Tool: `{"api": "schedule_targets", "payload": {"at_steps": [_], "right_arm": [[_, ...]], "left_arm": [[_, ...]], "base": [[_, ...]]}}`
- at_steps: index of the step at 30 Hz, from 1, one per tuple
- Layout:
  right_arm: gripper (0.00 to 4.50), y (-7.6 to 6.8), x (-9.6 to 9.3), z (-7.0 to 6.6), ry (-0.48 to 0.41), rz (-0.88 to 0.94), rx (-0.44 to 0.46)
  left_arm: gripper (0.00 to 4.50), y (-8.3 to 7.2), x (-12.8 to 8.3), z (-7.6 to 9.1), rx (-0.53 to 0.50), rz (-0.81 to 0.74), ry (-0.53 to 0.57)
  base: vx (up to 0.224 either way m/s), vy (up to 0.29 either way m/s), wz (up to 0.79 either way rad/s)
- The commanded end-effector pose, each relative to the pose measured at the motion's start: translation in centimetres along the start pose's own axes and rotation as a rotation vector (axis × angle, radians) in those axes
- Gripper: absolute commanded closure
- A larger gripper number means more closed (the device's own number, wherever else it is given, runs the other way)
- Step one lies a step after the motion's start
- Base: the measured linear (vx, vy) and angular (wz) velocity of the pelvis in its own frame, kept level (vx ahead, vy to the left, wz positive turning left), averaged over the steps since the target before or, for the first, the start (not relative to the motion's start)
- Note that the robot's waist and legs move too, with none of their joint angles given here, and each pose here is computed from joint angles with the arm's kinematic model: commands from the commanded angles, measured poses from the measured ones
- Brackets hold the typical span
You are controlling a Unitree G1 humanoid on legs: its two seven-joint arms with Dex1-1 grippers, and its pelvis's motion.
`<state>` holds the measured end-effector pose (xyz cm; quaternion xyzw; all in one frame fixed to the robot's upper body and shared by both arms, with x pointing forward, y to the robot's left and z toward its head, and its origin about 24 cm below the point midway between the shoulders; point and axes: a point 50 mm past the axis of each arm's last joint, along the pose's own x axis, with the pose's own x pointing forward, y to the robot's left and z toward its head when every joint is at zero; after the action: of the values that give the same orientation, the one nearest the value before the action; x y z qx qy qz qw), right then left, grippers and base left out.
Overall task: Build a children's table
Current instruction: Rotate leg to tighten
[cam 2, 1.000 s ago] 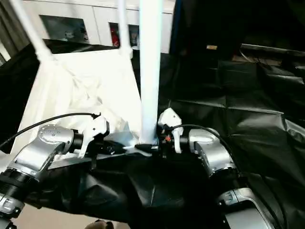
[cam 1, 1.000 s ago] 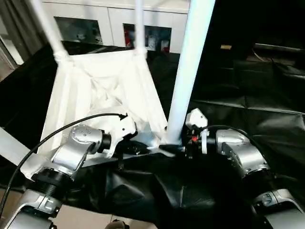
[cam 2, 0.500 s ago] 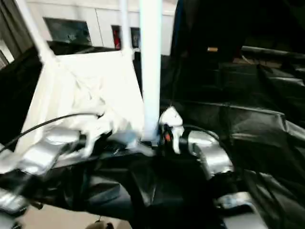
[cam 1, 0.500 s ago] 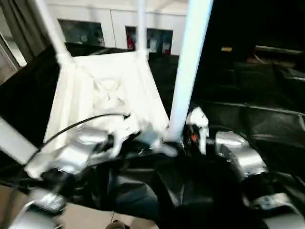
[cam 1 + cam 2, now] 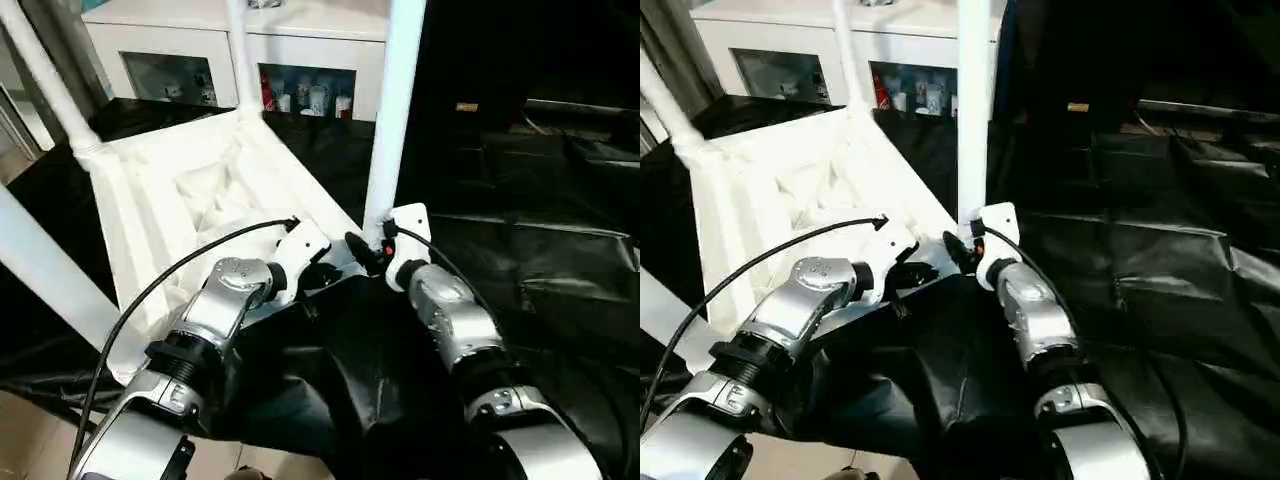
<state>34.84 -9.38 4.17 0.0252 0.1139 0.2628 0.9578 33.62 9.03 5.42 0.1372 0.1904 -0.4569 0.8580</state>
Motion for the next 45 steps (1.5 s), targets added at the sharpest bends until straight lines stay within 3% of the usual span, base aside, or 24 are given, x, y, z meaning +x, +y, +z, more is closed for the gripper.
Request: {"api": "schedule_targets", "payload": {"at_steps": [1, 7, 10, 13, 18, 25, 30, 35, 37, 40, 41, 45], "right_arm": [[0.61, 3.7, 0.2, -1.3, 0.056, 0.296, -0.025], [0.61, 1.8, -2.1, -0.8, 0.074, 0.498, -0.145], [0.61, 0.1, -4.0, -0.3, 0.103, 0.613, -0.193], [0.61, -0.9, -4.9, 0.1, 0.113, 0.659, -0.203], [0.74, -1.3, -5.3, 0.4, 0.119, 0.688, -0.199], [1.36, -0.6, -5.4, 0.0, 0.15, 0.755, -0.198], [1.69, -0.3, -5.1, -0.5, 0.147, 0.713, -0.166], [1.76, -0.9, -3.1, -1.6, 0.127, 0.358, -0.106], [1.76, -0.8, -2.4, -2.1, 0.119, 0.242, -0.037], [1.76, 0.2, -1.2, -2.7, 0.118, 0.086, 0.041], [1.76, 0.2, -1.2, -2.7, 0.118, 0.086, 0.041], [1.76, 2.8, 0.1, -2.4, 0.082, 0.13, 0.031]], "left_arm": [[4.5, -0.4, -0.1, 1.4, 0.049, -0.038, -0.085], [4.5, -1.4, -1.6, 0.3, 0.105, -0.219, -0.065], [4.5, -1.9, -3.0, -0.4, 0.121, -0.33, -0.054], [4.5, -2.1, -4.1, -1.0, 0.121, -0.402, -0.033], [4.5, -1.7, -5.2, -1.7, 0.129, -0.422, 0.003], [4.5, -1.4, -5.8, -2.0, 0.124, -0.408, 0.016], [4.5, -0.8, -5.0, -1.7, 0.1, -0.297, -0.008], [4.5, 0.4, -3.1, -0.8, 0.038, -0.095, -0.03], [4.5, 0.6, -1.9, -0.1, 0.03, -0.03, -0.039], [4.5, 0.4, -0.1, 1.1, 0.001, 0.043, -0.057], [4.5, 0.4, -0.1, 1.1, 0.001, 0.043, -0.057], [4.5, -0.3, 1.3, 2.0, 0.009, 0.041, -0.07]], "base": [[0.0, 0.0, 0.0], [0.0, 0.0, 0.0], [0.0, 0.0, 0.0], [0.0, 0.0, 0.0], [0.0, 0.0, 0.0], [0.0, 0.0, 0.0], [0.0, 0.0, 0.0], [0.0, 0.0, 0.0], [0.0, 0.0, 0.0], [0.0, 0.0, 0.0], [0.0, 0.0, 0.0], [0.0, 0.0, 0.0]]}}
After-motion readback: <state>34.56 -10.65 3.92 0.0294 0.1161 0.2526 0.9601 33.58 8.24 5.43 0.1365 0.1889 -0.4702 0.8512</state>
